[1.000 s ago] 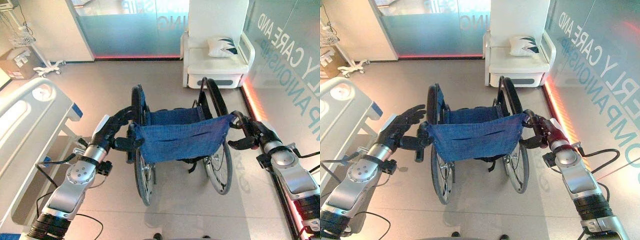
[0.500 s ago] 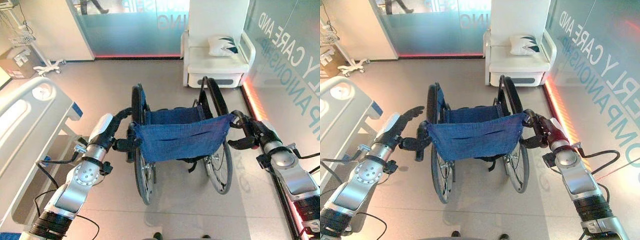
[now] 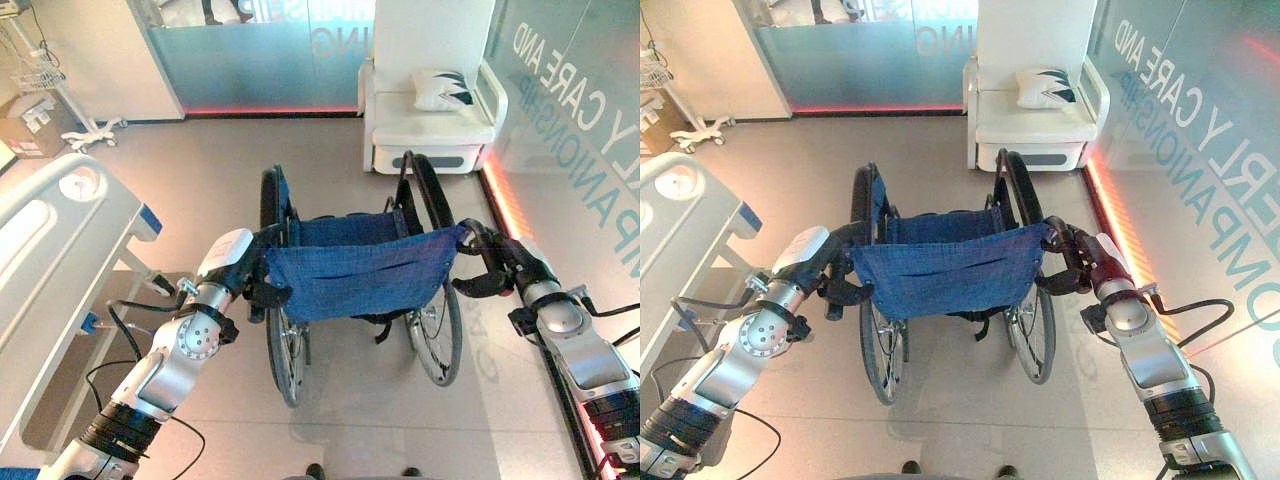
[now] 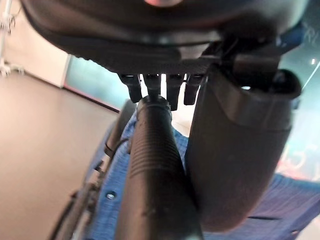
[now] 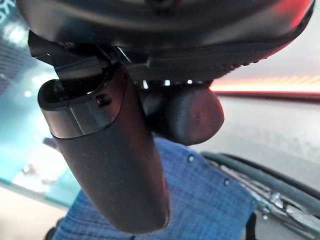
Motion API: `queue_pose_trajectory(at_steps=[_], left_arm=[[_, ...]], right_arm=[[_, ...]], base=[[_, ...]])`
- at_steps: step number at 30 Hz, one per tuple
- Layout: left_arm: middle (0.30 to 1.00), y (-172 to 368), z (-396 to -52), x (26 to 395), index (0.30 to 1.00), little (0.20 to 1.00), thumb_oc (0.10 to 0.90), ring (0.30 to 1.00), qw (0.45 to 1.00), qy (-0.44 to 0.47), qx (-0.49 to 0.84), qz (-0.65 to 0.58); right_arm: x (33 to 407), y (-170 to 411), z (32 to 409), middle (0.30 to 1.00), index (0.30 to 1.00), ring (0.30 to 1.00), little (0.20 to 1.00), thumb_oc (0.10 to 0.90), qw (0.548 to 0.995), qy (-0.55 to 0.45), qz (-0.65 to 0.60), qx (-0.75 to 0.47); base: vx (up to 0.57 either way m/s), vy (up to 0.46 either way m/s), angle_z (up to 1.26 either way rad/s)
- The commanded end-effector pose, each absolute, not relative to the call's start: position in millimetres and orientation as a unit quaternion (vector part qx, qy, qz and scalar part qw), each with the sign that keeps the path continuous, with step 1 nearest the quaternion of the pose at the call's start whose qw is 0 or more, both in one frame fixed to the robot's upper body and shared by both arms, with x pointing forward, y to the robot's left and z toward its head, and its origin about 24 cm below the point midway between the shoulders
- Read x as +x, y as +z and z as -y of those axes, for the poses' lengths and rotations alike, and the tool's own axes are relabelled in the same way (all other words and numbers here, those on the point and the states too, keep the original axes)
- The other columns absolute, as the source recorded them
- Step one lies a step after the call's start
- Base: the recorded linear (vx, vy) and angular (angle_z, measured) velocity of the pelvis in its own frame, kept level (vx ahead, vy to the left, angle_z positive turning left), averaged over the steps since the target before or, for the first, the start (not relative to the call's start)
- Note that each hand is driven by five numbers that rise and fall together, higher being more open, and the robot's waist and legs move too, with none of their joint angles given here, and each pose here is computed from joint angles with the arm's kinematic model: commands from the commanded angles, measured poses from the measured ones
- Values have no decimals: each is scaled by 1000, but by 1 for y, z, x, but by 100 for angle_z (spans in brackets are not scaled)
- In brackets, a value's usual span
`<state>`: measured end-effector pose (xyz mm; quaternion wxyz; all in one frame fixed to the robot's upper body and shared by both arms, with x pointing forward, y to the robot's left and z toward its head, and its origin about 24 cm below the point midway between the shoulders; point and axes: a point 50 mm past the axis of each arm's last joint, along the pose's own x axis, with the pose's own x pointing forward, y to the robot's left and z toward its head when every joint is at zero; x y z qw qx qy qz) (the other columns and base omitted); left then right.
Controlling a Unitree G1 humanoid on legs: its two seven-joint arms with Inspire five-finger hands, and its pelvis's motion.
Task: Push the wheelchair next to the bed
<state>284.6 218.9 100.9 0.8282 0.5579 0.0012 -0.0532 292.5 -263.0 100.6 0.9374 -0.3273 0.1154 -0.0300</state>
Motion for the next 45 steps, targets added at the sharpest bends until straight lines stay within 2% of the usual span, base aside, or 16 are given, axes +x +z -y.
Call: queue_pose_trajectory(at_steps=[1, 5, 13, 20, 23, 25, 30, 36, 40, 41, 43, 45], left_arm=[[900, 132, -307, 291, 900, 900, 800, 900, 694, 133, 697, -119], [900, 146, -331, 289, 900, 900, 800, 900, 649, 187, 715, -179], [900, 136, -340, 286, 900, 900, 800, 900, 648, 192, 686, -268], [900, 116, -345, 281, 900, 900, 800, 900, 695, 212, 620, -295], [900, 106, -344, 278, 900, 900, 800, 900, 702, 190, 607, -321], [900, 97, -343, 275, 900, 900, 800, 900, 684, 145, 612, -369], [900, 85, -345, 270, 900, 900, 800, 900, 663, 106, 607, -425], [900, 57, -338, 269, 900, 900, 800, 900, 691, 39, 528, -493], [900, 55, -340, 271, 900, 900, 800, 900, 662, 19, 539, -520], [806, 65, -343, 279, 806, 806, 737, 806, 642, 10, 560, -523], [773, 74, -342, 288, 773, 773, 715, 773, 631, -1, 568, -528], [780, 87, -338, 298, 780, 780, 720, 780, 613, -13, 580, -536]], right_arm=[[305, 131, 268, 900, 900, 900, 900, 800, 919, -77, -62, -381], [307, 139, 270, 900, 900, 900, 900, 800, 916, -84, -59, -388], [312, 145, 267, 900, 900, 900, 900, 800, 909, -91, -55, -403], [316, 148, 261, 900, 900, 900, 900, 800, 906, -78, -66, -411], [315, 146, 260, 900, 900, 900, 900, 800, 905, -72, -71, -413], [314, 147, 260, 900, 900, 900, 900, 800, 903, -74, -71, -418], [317, 154, 258, 900, 900, 900, 900, 800, 896, -71, -66, -432], [323, 157, 253, 900, 900, 900, 900, 800, 890, -46, -90, -445], [328, 156, 254, 900, 900, 900, 900, 800, 881, -40, -121, -455], [334, 158, 254, 900, 900, 900, 900, 800, 877, -45, -139, -458], [340, 160, 256, 900, 900, 900, 900, 800, 870, -51, -162, -462], [347, 163, 259, 900, 900, 900, 900, 800, 862, -60, -184, -468]], base=[[0, 0, 0], [0, 0, 0], [0, 0, 0], [3, 0, 1], [0, 0, 0], [0, 0, 0], [0, 0, 0], [0, 0, 0], [0, 0, 0], [0, 0, 0], [7, 10, -7], [7, 2, -3]])
